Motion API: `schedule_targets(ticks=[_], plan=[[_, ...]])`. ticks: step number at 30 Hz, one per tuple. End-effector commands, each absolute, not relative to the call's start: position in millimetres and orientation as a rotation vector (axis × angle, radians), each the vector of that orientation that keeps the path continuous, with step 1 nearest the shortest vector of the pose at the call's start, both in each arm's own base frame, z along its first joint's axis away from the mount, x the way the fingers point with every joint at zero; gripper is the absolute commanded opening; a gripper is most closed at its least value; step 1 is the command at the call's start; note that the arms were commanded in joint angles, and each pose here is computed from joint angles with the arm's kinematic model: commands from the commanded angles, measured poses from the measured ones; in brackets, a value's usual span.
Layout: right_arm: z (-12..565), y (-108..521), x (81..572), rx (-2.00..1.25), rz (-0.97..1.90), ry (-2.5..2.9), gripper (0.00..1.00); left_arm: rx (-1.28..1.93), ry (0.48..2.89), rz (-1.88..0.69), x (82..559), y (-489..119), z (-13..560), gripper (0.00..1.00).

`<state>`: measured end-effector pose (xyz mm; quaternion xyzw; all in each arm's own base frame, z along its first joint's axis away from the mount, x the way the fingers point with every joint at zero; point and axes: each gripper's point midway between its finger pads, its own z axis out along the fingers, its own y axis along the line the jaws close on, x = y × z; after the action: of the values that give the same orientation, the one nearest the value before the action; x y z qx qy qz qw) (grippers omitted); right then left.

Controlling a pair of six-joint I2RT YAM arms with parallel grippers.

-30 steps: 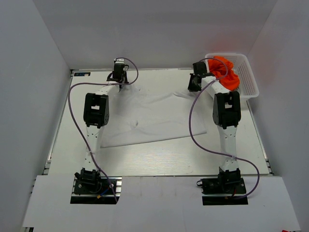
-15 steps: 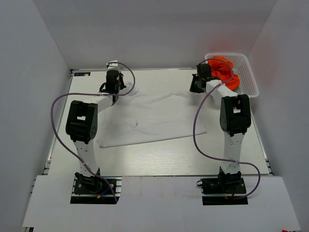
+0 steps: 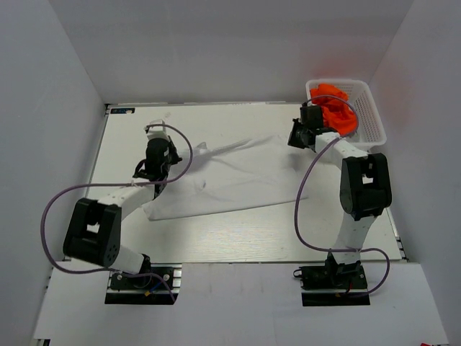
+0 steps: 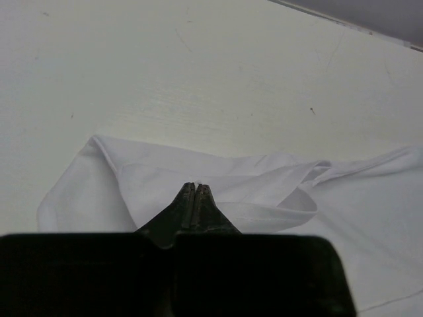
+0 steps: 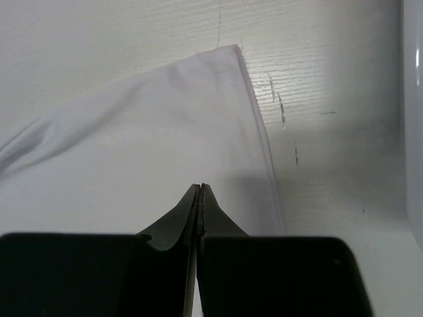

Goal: Fold and stack the t-shirts
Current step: Grap the side of the flattened tshirt furthest away from the robot with both arms

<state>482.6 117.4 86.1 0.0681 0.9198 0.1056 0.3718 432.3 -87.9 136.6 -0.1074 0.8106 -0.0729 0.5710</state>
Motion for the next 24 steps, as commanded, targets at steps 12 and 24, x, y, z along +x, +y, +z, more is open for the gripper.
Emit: schedule_targets(ticks=[12,24], plan=[[104,123,571,0.169,0.208,2.307,0.53,-0.31,1.885,-0.217,409,-89,143,0.0],[31,131,584,0.162,0.165,2.449,0.54,-0.304,1.913,-0.167,431,-90,137,0.0]])
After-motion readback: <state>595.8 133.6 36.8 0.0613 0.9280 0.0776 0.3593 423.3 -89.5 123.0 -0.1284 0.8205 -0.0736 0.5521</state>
